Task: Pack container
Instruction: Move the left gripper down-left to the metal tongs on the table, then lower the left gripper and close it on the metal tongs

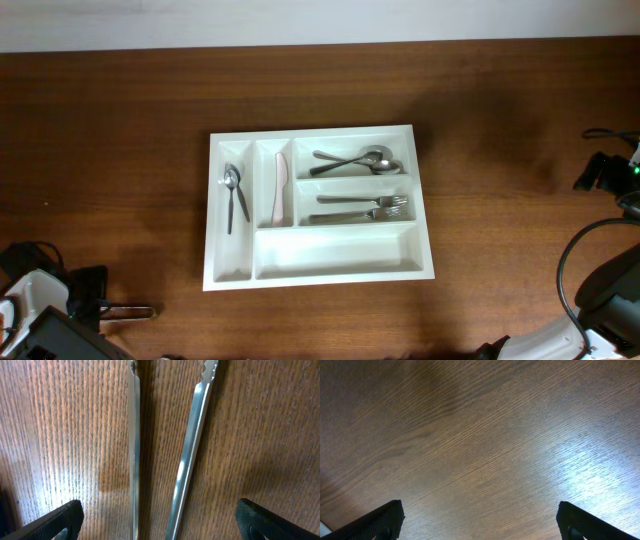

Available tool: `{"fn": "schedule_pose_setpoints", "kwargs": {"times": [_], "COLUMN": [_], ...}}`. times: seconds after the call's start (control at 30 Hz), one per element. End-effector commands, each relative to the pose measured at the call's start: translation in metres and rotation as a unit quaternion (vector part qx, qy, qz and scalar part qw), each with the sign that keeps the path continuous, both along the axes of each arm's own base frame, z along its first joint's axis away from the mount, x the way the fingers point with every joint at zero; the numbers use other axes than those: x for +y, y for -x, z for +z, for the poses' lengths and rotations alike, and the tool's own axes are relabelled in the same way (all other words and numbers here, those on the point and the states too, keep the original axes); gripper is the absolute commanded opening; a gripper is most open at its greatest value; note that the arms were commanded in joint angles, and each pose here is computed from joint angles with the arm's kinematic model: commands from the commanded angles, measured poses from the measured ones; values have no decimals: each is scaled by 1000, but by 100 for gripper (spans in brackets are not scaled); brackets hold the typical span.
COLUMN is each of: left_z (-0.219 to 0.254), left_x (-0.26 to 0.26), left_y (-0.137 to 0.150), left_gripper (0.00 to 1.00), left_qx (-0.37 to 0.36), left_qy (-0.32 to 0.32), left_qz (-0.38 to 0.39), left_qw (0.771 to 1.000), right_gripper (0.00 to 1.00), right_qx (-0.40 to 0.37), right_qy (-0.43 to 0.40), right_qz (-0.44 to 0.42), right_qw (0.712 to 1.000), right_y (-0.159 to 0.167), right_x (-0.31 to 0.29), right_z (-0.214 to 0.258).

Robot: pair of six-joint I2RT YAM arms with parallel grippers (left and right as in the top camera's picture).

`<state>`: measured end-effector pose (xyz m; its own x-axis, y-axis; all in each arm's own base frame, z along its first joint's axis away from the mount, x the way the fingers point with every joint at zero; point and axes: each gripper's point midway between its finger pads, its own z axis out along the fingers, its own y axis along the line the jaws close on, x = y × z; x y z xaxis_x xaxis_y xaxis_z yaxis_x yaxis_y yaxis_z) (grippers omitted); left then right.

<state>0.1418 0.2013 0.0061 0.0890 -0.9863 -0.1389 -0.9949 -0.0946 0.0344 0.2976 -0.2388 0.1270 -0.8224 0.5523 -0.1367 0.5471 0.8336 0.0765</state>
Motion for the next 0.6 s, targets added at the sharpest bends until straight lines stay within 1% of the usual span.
{"fn": "schedule_pose_setpoints", "kwargs": {"times": [0.0,0.17,0.37,0.57], "left_z": [-3,-4,-4,-4], "left_x": [0,-4,-2,-3], "left_y": [4,-5,-6,-5], "left_gripper": [99,99,99,99], "left_qx": [9,-16,-22,-41], "left_qy": [1,15,15,31], "left_qz": [-8,-10,-6,9], "left_qw": [1000,1000,1000,999], "right_gripper": [99,99,99,99], "right_qx": [2,2,2,2], "right_qy": [-2,-2,-2,-2], "right_qz": [-5,-5,-5,-5], "right_qw": [1000,1000,1000,1000], "right_y": [1,1,1,1], "right_x": [-1,-1,-1,-1], "right_z": [-2,-2,-2,-2]}}
